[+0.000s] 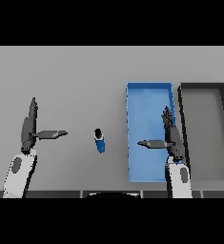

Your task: Pick up the blue pipe and place it into the blue bin.

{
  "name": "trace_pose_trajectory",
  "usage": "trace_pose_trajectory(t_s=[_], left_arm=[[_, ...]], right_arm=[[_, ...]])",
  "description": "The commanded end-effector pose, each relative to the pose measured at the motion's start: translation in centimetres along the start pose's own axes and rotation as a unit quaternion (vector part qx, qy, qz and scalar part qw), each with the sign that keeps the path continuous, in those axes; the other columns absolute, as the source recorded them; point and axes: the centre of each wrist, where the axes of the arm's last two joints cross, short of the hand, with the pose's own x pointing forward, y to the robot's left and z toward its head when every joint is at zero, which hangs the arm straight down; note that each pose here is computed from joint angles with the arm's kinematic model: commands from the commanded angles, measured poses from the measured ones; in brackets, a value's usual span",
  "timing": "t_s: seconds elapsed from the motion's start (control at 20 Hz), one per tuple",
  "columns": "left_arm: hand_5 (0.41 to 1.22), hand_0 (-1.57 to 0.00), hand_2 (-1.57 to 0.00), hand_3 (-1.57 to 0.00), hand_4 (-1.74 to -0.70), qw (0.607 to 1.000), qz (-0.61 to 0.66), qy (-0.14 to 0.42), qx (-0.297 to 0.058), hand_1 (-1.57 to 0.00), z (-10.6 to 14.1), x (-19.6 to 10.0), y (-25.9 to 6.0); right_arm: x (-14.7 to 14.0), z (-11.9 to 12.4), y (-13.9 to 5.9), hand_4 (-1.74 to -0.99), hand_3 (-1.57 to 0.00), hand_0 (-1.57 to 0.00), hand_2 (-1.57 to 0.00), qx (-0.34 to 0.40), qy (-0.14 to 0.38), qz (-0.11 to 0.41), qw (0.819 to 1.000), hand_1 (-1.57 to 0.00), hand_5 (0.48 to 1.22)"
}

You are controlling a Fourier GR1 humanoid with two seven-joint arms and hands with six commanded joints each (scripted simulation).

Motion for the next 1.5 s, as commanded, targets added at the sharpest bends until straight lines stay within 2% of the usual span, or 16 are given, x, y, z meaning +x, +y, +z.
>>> trace_pose_trajectory(t_s=[0.0,0.25,0.3,0.35,0.4,0.6,0.7,0.9,1.0,1.15,1.25,1.35,1.45], left_arm=[[0.586,0.00,0.00,0.00,-1.01,1.000,0.000,-0.003,0.000,0.00,0.1,0.0,-0.1],[0.586,0.00,0.00,0.00,-1.01,1.000,0.000,-0.008,0.000,0.00,0.8,0.0,-0.6],[0.586,0.00,0.00,0.00,-1.01,0.997,-0.037,-0.027,-0.063,0.00,1.7,-0.4,0.3],[0.588,0.00,0.00,0.00,-1.01,0.992,-0.056,-0.039,-0.103,0.00,2.3,-0.6,1.3],[0.588,0.00,0.00,0.00,-1.01,0.989,-0.068,-0.042,-0.125,0.00,2.2,-0.4,1.9],[0.587,0.00,0.00,0.00,-1.01,0.983,-0.083,-0.042,-0.156,0.00,2.7,-0.5,2.3],[0.592,0.00,0.00,0.00,-1.01,0.981,-0.069,-0.047,-0.176,0.00,2.8,-0.5,2.6],[0.573,0.00,0.00,0.00,-1.02,0.964,-0.075,-0.049,-0.252,0.00,3.6,0.4,1.8],[0.548,0.00,0.00,0.00,-1.04,0.953,-0.082,-0.031,-0.291,0.00,4.4,0.5,0.7],[0.498,0.00,0.00,0.00,-1.06,0.939,-0.089,-0.011,-0.331,0.00,4.9,1.0,-0.7],[0.480,0.00,0.00,0.00,-1.09,0.929,-0.088,-0.017,-0.360,0.00,5.2,1.1,-2.1],[0.463,0.00,0.00,0.00,-1.09,0.920,-0.089,-0.017,-0.381,0.00,5.3,0.7,-3.6],[0.447,0.00,0.00,0.00,-1.10,0.915,-0.087,-0.019,-0.394,0.00,5.9,0.2,-5.2]], right_arm=[[0.0,0.1,-0.1,-1.222,0.00,0.00,0.00,-0.001,-0.001,0.000,1.000,0.00,0.603],[0.1,0.9,-1.0,-1.222,0.00,0.00,0.00,-0.002,-0.007,-0.001,1.000,0.00,0.603],[0.3,1.8,-1.8,-1.222,0.00,0.00,0.00,0.024,-0.030,0.052,0.998,0.00,0.603],[0.2,2.7,-2.1,-1.227,0.00,0.00,0.00,0.044,-0.044,0.075,0.995,0.00,0.603],[0.6,3.1,-2.1,-1.230,0.00,0.00,0.00,0.053,-0.047,0.090,0.993,0.00,0.601],[1.1,3.3,-2.6,-1.230,0.00,0.00,0.00,0.061,-0.034,0.119,0.990,0.00,0.595],[1.2,3.3,-2.2,-1.225,0.00,0.00,0.00,0.067,-0.039,0.119,0.990,0.00,0.592],[1.7,3.3,-2.5,-1.220,0.00,0.00,0.00,0.074,-0.049,0.122,0.989,0.00,0.589],[1.7,3.1,-2.5,-1.223,0.00,0.00,0.00,0.075,-0.058,0.125,0.988,0.00,0.601],[1.5,2.9,-2.3,-1.233,0.00,0.00,0.00,0.079,-0.054,0.124,0.988,0.00,0.604],[1.3,3.1,-2.3,-1.244,0.00,0.00,0.00,0.079,-0.060,0.122,0.987,0.00,0.607],[1.7,3.3,-2.5,-1.256,0.00,0.00,0.00,0.078,-0.072,0.126,0.986,0.00,0.616],[1.4,2.9,-2.1,-1.262,0.00,0.00,0.00,0.079,-0.055,0.121,0.988,0.00,0.617]])
